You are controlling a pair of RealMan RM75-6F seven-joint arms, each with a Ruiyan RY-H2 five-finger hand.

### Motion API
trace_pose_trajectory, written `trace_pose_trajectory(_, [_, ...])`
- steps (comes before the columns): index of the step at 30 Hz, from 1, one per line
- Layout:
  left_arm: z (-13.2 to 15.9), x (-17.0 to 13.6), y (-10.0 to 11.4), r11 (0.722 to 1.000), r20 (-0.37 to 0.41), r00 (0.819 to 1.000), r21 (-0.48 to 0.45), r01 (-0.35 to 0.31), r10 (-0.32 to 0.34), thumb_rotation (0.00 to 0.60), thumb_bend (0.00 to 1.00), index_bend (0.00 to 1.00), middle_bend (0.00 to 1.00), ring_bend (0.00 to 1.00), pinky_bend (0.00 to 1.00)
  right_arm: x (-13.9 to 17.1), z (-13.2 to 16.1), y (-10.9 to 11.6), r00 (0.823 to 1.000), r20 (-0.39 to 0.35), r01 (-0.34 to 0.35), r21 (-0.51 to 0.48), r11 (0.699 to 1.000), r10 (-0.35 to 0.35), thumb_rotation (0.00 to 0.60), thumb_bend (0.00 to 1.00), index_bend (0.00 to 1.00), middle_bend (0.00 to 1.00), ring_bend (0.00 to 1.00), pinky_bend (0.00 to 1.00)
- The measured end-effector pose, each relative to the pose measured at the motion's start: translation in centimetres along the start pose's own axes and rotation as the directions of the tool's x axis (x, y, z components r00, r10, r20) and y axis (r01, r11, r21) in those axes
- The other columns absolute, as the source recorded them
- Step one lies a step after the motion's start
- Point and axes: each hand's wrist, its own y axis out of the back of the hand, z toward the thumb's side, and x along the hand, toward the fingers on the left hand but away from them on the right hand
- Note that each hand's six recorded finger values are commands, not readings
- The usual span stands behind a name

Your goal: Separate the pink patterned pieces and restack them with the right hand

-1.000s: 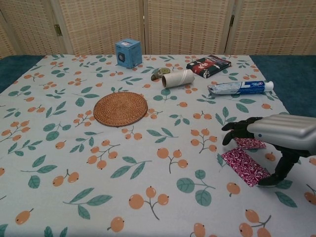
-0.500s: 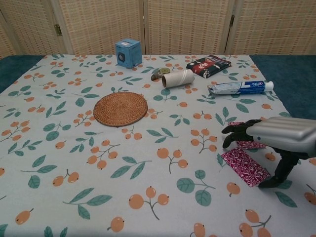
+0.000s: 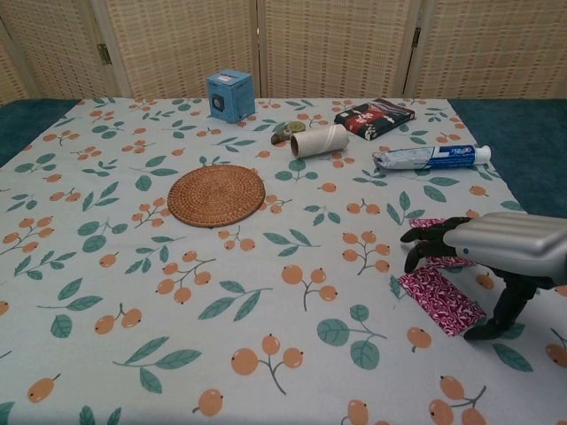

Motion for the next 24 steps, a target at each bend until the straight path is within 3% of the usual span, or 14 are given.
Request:
trace_pose_trajectory(5, [0.0,0.0,0.0,1.0,0.001,1.0,-0.002,-0.002,0.002,0.6,0.17,0.11,0.0,0.09,0.0,0.2,-0.1,0.2,1.0,0.006,0.013,-0.006,1.0,-0.013,0.548,0.21,0.33,0.08,0.0,0.0])
trace_pose_trajectory(16, [0.0,0.0,0.0,1.0,0.003,1.0,-0.001,-0.002,0.002,0.6,0.17,0.11,0.0,0.09,0.0,1.0,0.0,2.1,0.998,0.009,0.067,-0.086,0.994,-0.066,0.547,0.21,0.33,0.08,0.0,0.0])
trace_pose_trajectory(24, [0.1,0.1,-0.1,1.0,0.009,1.0,0.001,0.006,-0.006,0.6,0.17,0.11,0.0,0.09,0.0,0.9,-1.2,4.2,0.992,0.059,0.117,-0.177,0.977,-0.108,0.549,0.21,0.33,0.08,0.0,0.0])
